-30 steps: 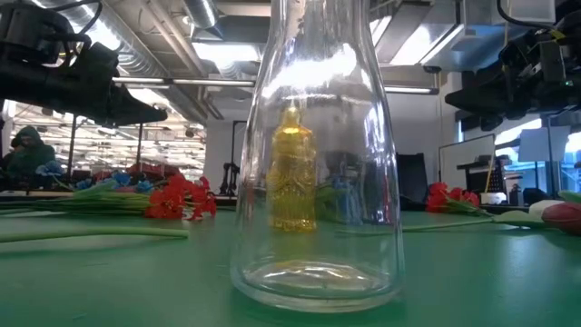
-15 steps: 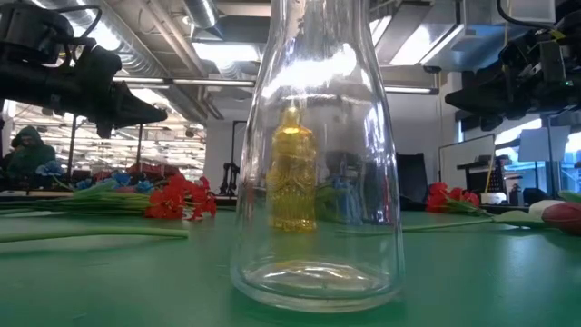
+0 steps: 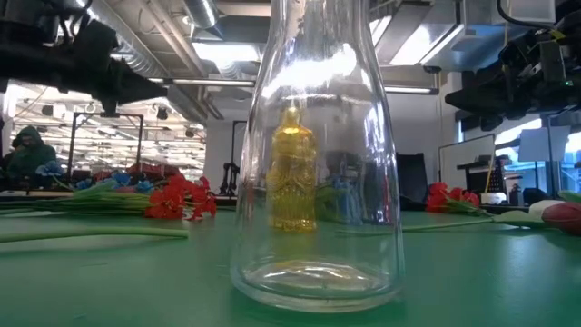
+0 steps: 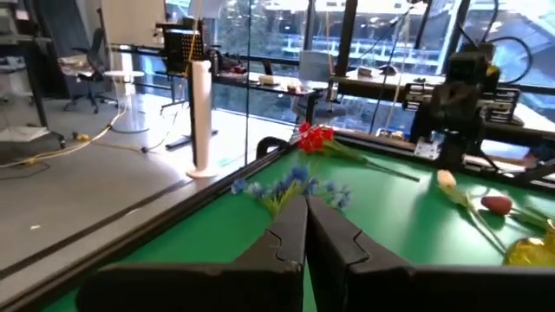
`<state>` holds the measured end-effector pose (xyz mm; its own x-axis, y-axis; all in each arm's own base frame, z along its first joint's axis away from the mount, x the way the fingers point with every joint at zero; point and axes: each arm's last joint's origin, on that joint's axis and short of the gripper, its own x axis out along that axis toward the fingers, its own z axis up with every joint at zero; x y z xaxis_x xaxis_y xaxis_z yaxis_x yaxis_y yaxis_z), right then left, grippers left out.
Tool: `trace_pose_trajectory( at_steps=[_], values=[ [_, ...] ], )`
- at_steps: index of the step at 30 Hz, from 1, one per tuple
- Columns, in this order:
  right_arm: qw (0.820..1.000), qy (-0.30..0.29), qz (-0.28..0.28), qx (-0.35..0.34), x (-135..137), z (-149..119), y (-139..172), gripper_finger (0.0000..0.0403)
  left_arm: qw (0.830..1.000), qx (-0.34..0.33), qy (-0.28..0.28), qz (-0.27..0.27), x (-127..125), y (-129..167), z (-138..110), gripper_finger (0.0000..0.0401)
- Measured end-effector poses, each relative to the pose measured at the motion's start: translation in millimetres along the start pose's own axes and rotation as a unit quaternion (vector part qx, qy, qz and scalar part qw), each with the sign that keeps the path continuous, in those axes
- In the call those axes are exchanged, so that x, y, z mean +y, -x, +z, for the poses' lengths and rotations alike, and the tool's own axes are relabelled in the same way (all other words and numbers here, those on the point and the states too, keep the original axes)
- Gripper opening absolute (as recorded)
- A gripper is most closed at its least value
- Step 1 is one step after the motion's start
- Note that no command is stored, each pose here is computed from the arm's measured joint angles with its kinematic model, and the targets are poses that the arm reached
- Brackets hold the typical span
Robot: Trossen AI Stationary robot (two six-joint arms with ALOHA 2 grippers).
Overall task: Sort flowers into vase by color
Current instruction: Put the left red flowers into the yellow vase
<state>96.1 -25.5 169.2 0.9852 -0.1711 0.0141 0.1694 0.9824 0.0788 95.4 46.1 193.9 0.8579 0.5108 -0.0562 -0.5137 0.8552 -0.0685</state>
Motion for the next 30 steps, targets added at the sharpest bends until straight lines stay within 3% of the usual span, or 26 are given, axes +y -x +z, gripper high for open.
trace_pose_trajectory(
  at_steps=[6,11,14,24,30],
  values=[
    [1.0,0.0,0.0,0.0,0,0,0,0.001,0.993,0.109,-0.015,0.051,0,-11,11,0.0],
    [1.0,0.0,0.0,0.0,0,0,0,0.001,0.981,0.168,0.058,0.078,0,-25,7,0.0],
    [1.0,0.0,0.0,0.0,0,0,0,0.001,0.975,0.19,0.096,0.06,-2,-30,8,0.0],
    [1.0,0.0,0.0,0.0,0,0,0,0.001,0.98,0.176,0.092,-0.007,-16,-30,50,0.0],
    [1.0,0.0,0.0,0.0,0,0,0,0.001,0.974,0.208,0.086,0.021,-26,-20,83,0.0]
  ],
)
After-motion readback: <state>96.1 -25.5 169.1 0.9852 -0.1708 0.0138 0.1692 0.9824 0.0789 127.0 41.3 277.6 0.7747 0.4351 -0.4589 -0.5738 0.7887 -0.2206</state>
